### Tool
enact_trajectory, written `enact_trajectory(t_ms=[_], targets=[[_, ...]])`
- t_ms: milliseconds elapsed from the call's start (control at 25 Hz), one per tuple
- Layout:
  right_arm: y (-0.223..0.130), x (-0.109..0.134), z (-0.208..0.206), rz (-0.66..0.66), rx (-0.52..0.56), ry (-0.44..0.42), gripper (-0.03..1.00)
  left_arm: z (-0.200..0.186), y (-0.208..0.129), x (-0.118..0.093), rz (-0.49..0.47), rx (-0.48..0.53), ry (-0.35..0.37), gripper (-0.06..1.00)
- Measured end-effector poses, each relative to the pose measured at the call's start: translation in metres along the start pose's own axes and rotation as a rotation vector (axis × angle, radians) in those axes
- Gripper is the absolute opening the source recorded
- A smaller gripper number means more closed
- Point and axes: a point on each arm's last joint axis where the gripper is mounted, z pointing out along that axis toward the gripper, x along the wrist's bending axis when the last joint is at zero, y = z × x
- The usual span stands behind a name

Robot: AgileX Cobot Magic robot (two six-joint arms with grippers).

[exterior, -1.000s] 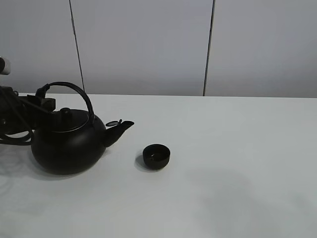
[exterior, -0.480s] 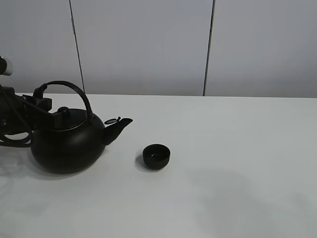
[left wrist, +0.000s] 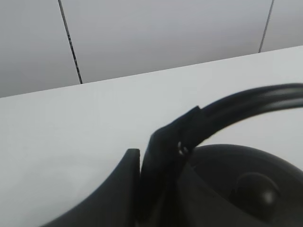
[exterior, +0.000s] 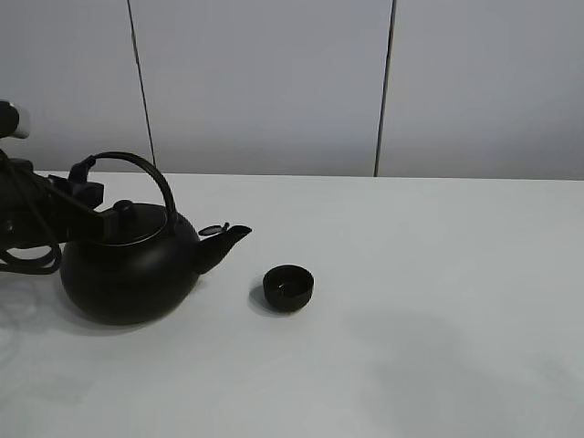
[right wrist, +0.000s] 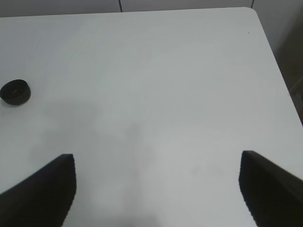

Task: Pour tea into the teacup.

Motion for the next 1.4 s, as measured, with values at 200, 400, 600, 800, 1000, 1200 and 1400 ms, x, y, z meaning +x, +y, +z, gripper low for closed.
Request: enact_trajectory(t_ms=[200, 400, 600, 800, 1000, 1200, 1400], targets=[[0.0, 0.0, 0.0, 0.0, 0.0, -0.001, 0.64, -0.002, 0.003, -0.003, 0.022, 0.008, -0.041, 0.12], [0.0, 0.0, 0.0, 0.0, 0.0, -0.001, 0.64, -0.004, 0.005, -0.005, 0.032, 0.018, -0.057, 0.12], [0.0, 0.0, 0.0, 0.0, 0.0, -0.001, 0.64, -0.003, 0.005, -0.005, 0.033, 0.017, -0.059, 0.12], [0.0, 0.0, 0.0, 0.0, 0.0, -0.001, 0.64, 0.005, 0.015, -0.005, 0.041, -0.02, -0.064, 0.12], [0.0, 0.0, 0.0, 0.0, 0.0, -0.001, 0.64, 0.014, 0.025, -0.005, 0.048, -0.063, -0.069, 0.12], [0.0, 0.0, 0.0, 0.0, -0.001, 0.0, 0.64, 0.017, 0.029, -0.007, 0.066, -0.082, -0.094, 0.12], [0.0, 0.0, 0.0, 0.0, -0.001, 0.0, 0.64, 0.017, 0.029, -0.008, 0.074, -0.082, -0.106, 0.12]])
